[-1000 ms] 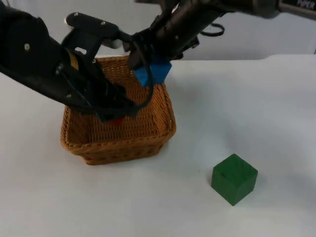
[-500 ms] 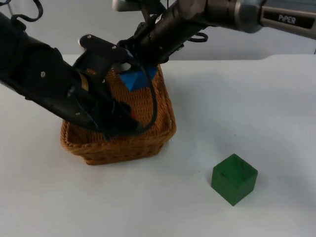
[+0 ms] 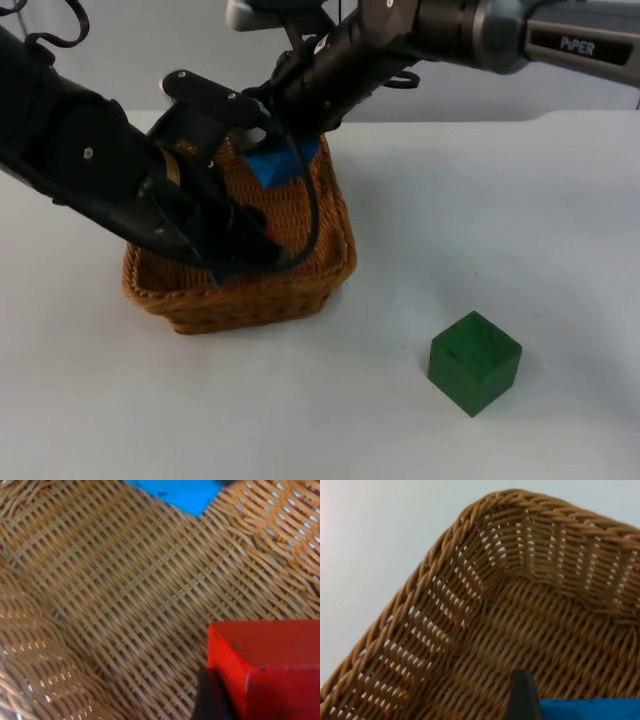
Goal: Pick up one cube with each hand and place exactly two cubes into the same basket, leaving the remaining cube outside.
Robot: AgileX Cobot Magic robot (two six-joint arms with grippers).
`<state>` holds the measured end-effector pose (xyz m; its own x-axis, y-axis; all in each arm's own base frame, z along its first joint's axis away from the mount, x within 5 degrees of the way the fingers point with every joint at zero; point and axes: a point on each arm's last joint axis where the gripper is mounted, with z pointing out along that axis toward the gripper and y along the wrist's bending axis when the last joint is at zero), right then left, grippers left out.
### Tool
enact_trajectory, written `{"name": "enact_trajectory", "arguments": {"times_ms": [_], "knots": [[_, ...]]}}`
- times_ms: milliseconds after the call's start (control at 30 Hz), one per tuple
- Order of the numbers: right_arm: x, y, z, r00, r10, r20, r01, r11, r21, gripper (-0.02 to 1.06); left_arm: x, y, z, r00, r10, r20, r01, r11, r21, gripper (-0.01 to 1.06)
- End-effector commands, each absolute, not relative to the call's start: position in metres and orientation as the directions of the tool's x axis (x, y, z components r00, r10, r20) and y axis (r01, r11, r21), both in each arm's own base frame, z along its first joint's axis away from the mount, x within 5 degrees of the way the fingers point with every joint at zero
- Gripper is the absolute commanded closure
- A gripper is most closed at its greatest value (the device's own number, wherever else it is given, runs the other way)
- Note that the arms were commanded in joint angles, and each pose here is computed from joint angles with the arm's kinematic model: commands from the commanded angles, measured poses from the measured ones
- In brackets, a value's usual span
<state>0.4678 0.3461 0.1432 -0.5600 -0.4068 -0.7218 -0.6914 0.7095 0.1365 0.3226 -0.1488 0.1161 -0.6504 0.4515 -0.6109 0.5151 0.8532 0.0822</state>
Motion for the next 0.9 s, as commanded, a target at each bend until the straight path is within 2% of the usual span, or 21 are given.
{"name": "enact_trajectory", "arguments": {"times_ms": [0, 133, 200, 233, 367, 400, 467, 533, 567, 667, 867], "knots": [[0.467, 0.347, 0.142, -0.551, -0.419, -0.722, -0.701, 0.702, 0.127, 1.05, 0.325, -0.149, 0.118, -0.635, 0.449, -0.628, 0.517, 0.852, 0.086, 1.05], [0.467, 0.347, 0.139, -0.555, -0.423, -0.716, -0.701, 0.701, 0.129, 1.02, 0.325, -0.149, 0.118, -0.642, 0.444, -0.625, 0.512, 0.855, 0.082, 1.04], [0.467, 0.347, 0.139, -0.555, -0.423, -0.716, -0.701, 0.701, 0.129, 0.93, 0.325, -0.149, 0.118, -0.644, 0.441, -0.625, 0.509, 0.857, 0.079, 0.96], [0.467, 0.347, 0.139, -0.555, -0.423, -0.716, -0.701, 0.701, 0.129, 0.93, 0.325, -0.149, 0.118, -0.644, 0.441, -0.625, 0.509, 0.857, 0.079, 0.96], [0.467, 0.348, 0.14, -0.556, -0.419, -0.718, -0.701, 0.701, 0.134, 0.55, 0.325, -0.149, 0.118, -0.642, 0.439, -0.628, 0.509, 0.857, 0.079, 0.55], [0.467, 0.348, 0.14, -0.556, -0.419, -0.718, -0.701, 0.701, 0.134, 0.55, 0.325, -0.149, 0.118, -0.642, 0.439, -0.628, 0.509, 0.857, 0.079, 0.55], [0.467, 0.348, 0.141, -0.559, -0.41, -0.721, -0.697, 0.704, 0.14, 0.39, 0.325, -0.149, 0.118, -0.642, 0.439, -0.628, 0.509, 0.857, 0.079, 0.38], [0.468, 0.347, 0.142, -0.559, -0.404, -0.724, -0.693, 0.707, 0.141, 0.28, 0.325, -0.149, 0.118, -0.642, 0.441, -0.627, 0.51, 0.856, 0.08, 0.25], [0.468, 0.347, 0.142, -0.559, -0.404, -0.724, -0.693, 0.707, 0.141, 0.28, 0.325, -0.149, 0.118, -0.642, 0.441, -0.627, 0.51, 0.856, 0.08, 0.25], [0.468, 0.346, 0.15, -0.556, -0.392, -0.733, -0.693, 0.706, 0.147, 0.25, 0.325, -0.149, 0.121, -0.636, 0.438, -0.635, 0.51, 0.857, 0.081, 0.16], [0.467, 0.345, 0.181, -0.524, -0.369, -0.767, -0.698, 0.702, 0.139, 0.25, 0.325, -0.149, 0.136, -0.611, 0.429, -0.665, 0.508, 0.857, 0.087, 0.16]]}}
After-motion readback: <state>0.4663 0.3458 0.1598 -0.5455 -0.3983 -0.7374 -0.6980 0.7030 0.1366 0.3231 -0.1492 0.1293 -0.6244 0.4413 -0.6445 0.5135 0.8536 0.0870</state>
